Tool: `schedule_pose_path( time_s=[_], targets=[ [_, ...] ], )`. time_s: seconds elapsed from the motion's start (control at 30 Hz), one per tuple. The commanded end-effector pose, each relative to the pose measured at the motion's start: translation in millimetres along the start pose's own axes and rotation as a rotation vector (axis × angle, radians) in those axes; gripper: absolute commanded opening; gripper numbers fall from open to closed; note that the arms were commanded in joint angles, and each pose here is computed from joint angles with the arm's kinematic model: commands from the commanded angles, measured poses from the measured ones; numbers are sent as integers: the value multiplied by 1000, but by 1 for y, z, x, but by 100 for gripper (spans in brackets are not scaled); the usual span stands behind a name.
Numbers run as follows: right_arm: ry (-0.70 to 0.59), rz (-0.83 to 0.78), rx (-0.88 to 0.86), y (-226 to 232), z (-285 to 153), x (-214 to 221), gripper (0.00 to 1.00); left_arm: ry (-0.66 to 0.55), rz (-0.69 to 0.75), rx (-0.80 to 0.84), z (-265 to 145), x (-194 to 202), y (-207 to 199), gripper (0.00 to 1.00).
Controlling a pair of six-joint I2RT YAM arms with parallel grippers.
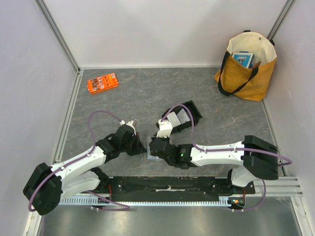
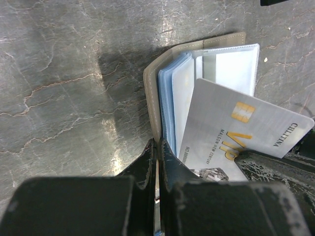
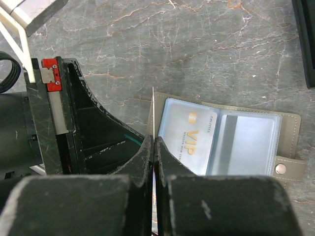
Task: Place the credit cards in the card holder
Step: Turn over the card slot in the card holder.
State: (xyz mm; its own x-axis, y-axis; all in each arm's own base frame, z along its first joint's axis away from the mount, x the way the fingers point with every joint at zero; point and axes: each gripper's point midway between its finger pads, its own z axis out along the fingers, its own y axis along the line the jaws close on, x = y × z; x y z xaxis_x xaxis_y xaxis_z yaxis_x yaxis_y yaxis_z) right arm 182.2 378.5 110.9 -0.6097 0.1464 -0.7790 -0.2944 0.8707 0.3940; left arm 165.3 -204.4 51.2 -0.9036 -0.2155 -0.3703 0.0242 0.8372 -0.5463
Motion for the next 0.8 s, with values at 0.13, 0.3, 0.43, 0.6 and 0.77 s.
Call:
schedule_pose_path(
  time_s=[0.13, 0.3, 0.43, 0.6, 0.77],
  targets=[
    [-55, 11, 20, 7, 0, -16, 0, -18, 11, 44, -2, -4, -9, 2],
    [-24, -11, 49, -2, 2, -5, 0, -20, 11, 44, -2, -4, -9, 2],
    [-18, -13, 50, -2, 2, -3, 0, -19, 11, 43, -2, -3, -9, 2],
    [-34, -2, 34, 3, -2, -12, 0, -21, 13, 45, -2, -4, -9, 2],
    [-62, 28, -7, 12, -10, -25, 0, -20, 11, 44, -2, -3, -9, 2]
  ],
)
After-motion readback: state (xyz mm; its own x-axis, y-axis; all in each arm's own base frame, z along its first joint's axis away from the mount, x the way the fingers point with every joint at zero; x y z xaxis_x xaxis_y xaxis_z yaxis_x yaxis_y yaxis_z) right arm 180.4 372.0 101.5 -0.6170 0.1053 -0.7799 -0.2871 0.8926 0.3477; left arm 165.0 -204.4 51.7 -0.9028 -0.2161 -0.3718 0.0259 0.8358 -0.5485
